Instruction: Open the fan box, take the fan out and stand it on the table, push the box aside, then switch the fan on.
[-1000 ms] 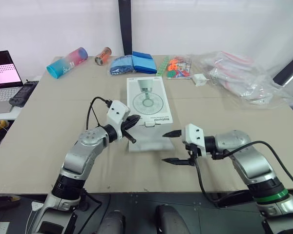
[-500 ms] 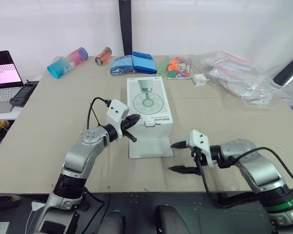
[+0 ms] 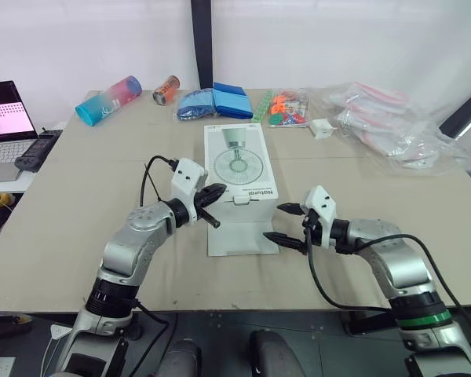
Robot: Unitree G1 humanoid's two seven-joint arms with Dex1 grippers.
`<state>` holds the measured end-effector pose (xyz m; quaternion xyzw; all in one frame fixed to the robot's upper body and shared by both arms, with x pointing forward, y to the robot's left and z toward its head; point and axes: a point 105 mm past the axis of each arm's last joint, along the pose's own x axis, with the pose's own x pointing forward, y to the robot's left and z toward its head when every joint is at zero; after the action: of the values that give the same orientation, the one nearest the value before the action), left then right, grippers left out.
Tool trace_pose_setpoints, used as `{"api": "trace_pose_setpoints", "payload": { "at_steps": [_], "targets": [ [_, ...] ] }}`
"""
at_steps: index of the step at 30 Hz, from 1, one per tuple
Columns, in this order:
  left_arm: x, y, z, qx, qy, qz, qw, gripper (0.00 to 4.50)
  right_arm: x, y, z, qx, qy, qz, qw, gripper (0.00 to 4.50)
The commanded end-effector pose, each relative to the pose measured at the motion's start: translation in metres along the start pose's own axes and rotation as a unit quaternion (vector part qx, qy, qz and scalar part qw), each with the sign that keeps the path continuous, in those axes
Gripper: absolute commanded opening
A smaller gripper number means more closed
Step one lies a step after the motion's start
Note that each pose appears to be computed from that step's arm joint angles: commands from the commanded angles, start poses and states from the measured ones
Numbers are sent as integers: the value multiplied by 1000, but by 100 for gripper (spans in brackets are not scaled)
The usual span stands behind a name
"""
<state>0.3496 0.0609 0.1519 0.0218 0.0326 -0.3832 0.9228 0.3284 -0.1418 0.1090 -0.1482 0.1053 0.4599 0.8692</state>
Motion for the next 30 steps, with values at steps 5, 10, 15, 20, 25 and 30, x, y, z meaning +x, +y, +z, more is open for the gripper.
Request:
{"api": "trace_pose_setpoints", "payload": {
  "at_steps": [5, 10, 15, 20, 25, 30],
  "targets": [
    [-2, -2, -4, 5, 11, 1, 1000, 11, 1, 7, 13, -23, -13, 32, 999, 450],
    [-3, -2, -5, 4, 12, 3, 1000, 11, -2, 15, 15, -16, -18, 58, 998, 450],
    [-2, -2, -6, 3, 12, 4, 1000, 11, -6, 21, 13, -9, -18, 75, 997, 450],
    [-2, -3, -7, 4, 13, 2, 1000, 11, -10, 22, 12, -2, -14, 72, 997, 450],
    [-1, -4, -6, 6, 13, 0, 1000, 11, -17, 24, 15, 15, -22, 85, 996, 450],
    [-1, -4, -6, 7, 13, -2, 1000, 11, -23, 29, 24, 27, -41, 105, 993, 450]
  ]
}}
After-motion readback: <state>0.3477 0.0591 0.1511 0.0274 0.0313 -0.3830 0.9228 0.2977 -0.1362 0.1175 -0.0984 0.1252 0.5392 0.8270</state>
